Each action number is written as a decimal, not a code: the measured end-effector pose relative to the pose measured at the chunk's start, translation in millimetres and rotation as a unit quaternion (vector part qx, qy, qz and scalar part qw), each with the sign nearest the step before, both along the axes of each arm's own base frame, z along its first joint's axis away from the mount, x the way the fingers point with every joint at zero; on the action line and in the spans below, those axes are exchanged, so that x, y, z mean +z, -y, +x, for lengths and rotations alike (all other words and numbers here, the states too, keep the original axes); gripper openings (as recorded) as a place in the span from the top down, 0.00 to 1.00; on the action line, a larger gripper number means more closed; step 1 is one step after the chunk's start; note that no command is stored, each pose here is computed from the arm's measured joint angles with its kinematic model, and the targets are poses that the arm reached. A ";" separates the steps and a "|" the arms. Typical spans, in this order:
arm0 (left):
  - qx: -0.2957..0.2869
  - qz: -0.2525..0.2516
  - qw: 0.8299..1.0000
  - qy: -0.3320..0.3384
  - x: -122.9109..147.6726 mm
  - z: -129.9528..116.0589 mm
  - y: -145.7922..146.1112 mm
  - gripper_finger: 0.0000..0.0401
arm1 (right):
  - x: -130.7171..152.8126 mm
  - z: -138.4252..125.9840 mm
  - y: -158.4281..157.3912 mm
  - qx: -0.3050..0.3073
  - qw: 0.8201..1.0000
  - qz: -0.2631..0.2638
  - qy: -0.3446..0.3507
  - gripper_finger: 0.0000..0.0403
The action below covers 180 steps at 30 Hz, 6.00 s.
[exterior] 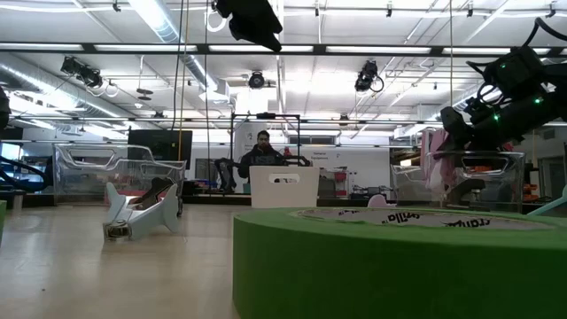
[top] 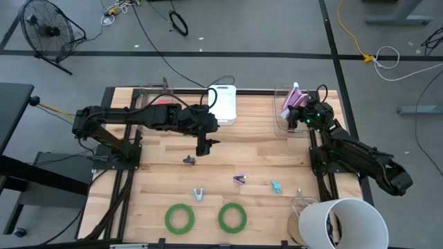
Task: Pick and place Stapler, Stapler remover, tape
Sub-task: Put the pink stapler into the right transparent bin, then put the right light blue staple remover into the white bin
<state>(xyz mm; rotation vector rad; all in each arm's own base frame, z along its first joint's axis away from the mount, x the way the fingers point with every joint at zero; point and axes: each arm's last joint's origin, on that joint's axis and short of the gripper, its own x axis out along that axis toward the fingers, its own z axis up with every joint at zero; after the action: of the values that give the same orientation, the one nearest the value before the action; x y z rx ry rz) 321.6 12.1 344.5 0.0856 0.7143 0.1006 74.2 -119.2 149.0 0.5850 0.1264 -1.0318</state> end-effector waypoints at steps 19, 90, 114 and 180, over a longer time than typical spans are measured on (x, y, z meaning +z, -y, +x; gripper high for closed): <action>0.002 -0.002 1.000 0.000 0.0 0.0 0.1 0.28 | 3.6 -1.4 2.2 -0.041 0.999 -0.021 0.003 0.30; 0.018 0.027 0.997 -0.063 -8.2 -8.4 -2.5 0.28 | 42.1 164.5 -221.6 0.385 0.735 0.357 -0.430 0.52; 0.011 0.034 0.997 -0.065 -8.3 -8.5 -2.5 0.28 | 41.6 157.2 -238.3 0.330 0.764 0.365 -0.417 0.52; 0.014 0.030 0.997 -0.066 -8.3 -9.0 -2.3 0.28 | -5.8 148.6 -233.4 0.345 0.774 0.351 -0.398 0.70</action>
<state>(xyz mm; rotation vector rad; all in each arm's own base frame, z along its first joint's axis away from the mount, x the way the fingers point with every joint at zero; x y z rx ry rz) 312.6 14.4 336.2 0.1408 0.8439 0.1450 222.8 114.2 143.2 0.6475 1.4352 -0.4007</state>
